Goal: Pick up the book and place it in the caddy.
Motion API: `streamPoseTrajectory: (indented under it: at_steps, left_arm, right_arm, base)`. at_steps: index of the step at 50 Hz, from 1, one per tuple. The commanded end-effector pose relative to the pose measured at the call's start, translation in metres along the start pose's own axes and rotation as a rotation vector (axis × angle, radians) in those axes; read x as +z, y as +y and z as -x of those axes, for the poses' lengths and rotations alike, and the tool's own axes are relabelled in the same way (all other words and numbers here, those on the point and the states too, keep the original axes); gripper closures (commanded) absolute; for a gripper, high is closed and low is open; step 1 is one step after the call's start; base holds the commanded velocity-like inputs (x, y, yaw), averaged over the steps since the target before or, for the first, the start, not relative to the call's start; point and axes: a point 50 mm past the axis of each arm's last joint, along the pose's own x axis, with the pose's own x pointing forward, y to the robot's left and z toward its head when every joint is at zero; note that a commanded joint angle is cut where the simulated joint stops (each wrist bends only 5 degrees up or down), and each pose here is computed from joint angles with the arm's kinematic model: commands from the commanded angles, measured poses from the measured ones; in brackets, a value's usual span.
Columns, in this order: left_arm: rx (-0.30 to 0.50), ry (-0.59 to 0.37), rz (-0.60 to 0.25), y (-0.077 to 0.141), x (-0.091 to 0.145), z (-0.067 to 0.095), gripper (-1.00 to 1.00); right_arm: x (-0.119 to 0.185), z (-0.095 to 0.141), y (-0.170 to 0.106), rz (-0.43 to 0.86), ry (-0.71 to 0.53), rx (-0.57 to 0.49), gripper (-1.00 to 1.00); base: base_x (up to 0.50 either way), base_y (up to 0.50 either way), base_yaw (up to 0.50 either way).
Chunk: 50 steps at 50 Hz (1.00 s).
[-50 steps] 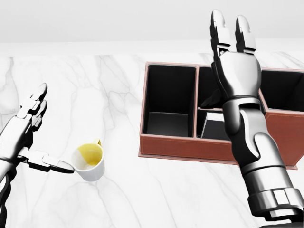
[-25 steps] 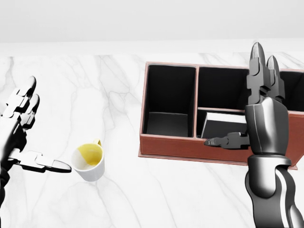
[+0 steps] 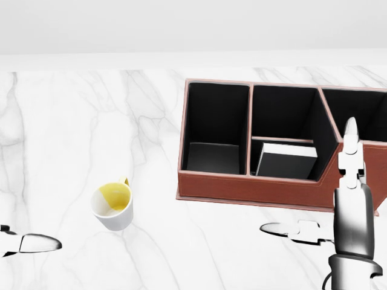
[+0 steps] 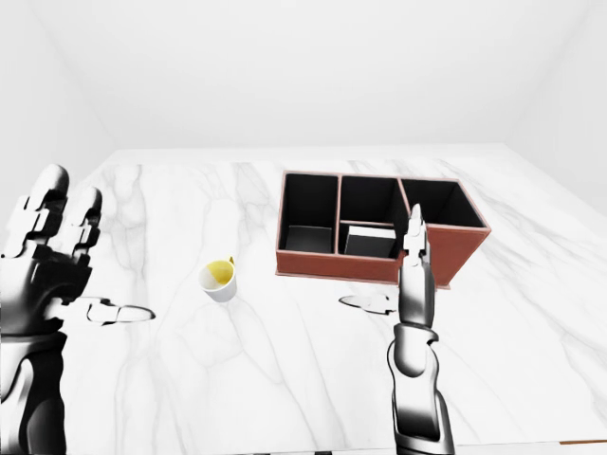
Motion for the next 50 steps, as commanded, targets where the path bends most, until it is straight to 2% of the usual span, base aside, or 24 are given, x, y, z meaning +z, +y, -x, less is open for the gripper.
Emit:
streamPoseTrajectory:
  at_steps: [1,4,9,11,14,17,20,22,26,29,31,32,33,34,35,36,37,38,40,42,45,47,50]
  left_arm:
    - [0.016,-0.099,0.008,0.003,0.032,0.029,-1.00]
    - [0.014,-0.107,0.011,0.003,0.035,0.033,-1.00]
    - [0.008,-0.088,0.027,0.004,0.035,0.045,-1.00]
    - [0.008,-0.089,0.028,0.004,0.037,0.048,-1.00]
    - [0.011,-0.094,0.029,0.006,0.039,0.052,-1.00]
    - [0.019,-0.089,0.033,0.008,0.039,0.056,-1.00]
    - [0.022,-0.092,0.032,0.009,0.039,0.057,-1.00]
    - [0.024,-0.093,0.031,0.010,0.041,0.059,-1.00]
    - [0.026,-0.106,0.027,0.010,0.045,0.062,-1.00]
    - [0.025,-0.110,0.024,0.009,0.047,0.065,-1.00]
    - [0.027,-0.115,0.024,0.010,0.048,0.065,-1.00]
    - [0.029,-0.118,0.023,0.010,0.049,0.065,-1.00]
    - [0.030,-0.122,0.023,0.011,0.049,0.065,-1.00]
    - [0.031,-0.124,0.023,0.011,0.050,0.065,-1.00]
    - [0.033,-0.123,0.024,0.011,0.049,0.065,-1.00]
    - [0.033,-0.123,0.025,0.012,0.049,0.065,-1.00]
    - [0.035,-0.121,0.027,0.012,0.048,0.064,-1.00]
    - [0.037,-0.124,0.028,0.012,0.049,0.065,-1.00]
    - [0.038,-0.127,0.028,0.013,0.049,0.065,-1.00]
    - [0.041,-0.132,0.029,0.014,0.050,0.066,-1.00]
    - [0.044,-0.142,0.029,0.015,0.053,0.068,-1.00]
    - [0.044,-0.143,0.030,0.015,0.054,0.069,-1.00]
    - [0.042,-0.146,0.031,0.016,0.055,0.071,-1.00]
  right_arm:
    - [-0.033,0.037,-0.005,-0.036,0.193,-0.035,-1.00]
    - [-0.030,0.042,-0.011,-0.074,0.197,-0.030,-1.00]
    - [-0.072,0.061,-0.003,-0.023,0.402,-0.056,-1.00]
    - [-0.023,0.053,-0.024,-0.152,0.200,-0.047,-1.00]
    - [-0.020,0.055,-0.027,-0.206,0.195,-0.047,-1.00]
    - [-0.045,0.062,-0.019,-0.214,0.313,-0.052,-1.00]
    - [-0.055,0.065,-0.014,-0.210,0.364,-0.052,-1.00]
    - [-0.075,0.073,-0.007,-0.185,0.464,-0.061,-1.00]
    - [-0.094,0.081,0.000,-0.154,0.560,-0.073,-1.00]
    - [-0.118,0.090,0.010,-0.122,0.686,-0.081,-1.00]
    - [-0.121,0.090,0.008,-0.070,0.692,-0.107,-1.00]
    - [-0.122,0.089,0.003,0.005,0.688,-0.140,-1.00]
    - [-0.122,0.089,-0.003,0.106,0.670,-0.187,-1.00]
    - [-0.047,0.075,-0.031,-0.098,0.341,-0.150,-1.00]
    - [-0.007,0.070,-0.048,-0.178,0.173,-0.137,-1.00]
    - [0.004,0.069,-0.052,-0.219,0.127,-0.124,-1.00]
    - [0.038,0.068,-0.068,-0.268,-0.023,-0.121,-1.00]
    - [0.047,0.068,-0.072,-0.301,-0.065,-0.112,-1.00]
    - [0.042,0.070,-0.069,-0.359,-0.047,-0.086,-1.00]
    - [0.066,0.071,-0.080,-0.382,-0.167,-0.095,-1.00]
    - [0.055,0.073,-0.074,-0.441,-0.122,-0.064,-1.00]
    - [0.069,0.074,-0.080,-0.436,-0.190,-0.075,-1.00]
    - [0.071,0.076,-0.081,-0.458,-0.200,-0.068,-1.00]
  base:
    - [0.00,0.00,0.00]
    - [0.00,0.00,0.00]
    - [0.00,0.00,0.00]
    - [0.00,0.00,0.00]
    - [0.00,0.00,0.00]
    - [0.00,0.00,0.00]
    - [0.00,0.00,0.00]
    - [0.00,0.00,0.00]
    - [0.00,0.00,0.00]
    - [0.00,0.00,0.00]
    - [0.00,0.00,0.00]
    - [0.00,0.00,0.00]
    - [0.00,0.00,0.00]
    - [0.00,0.00,0.00]
    - [0.00,0.00,0.00]
    - [0.00,0.00,0.00]
    - [0.00,0.00,0.00]
    - [0.00,0.00,0.00]
    - [0.00,0.00,0.00]
    - [0.00,0.00,0.00]
    - [0.00,0.00,0.00]
    - [0.00,0.00,0.00]
    - [0.00,0.00,0.00]
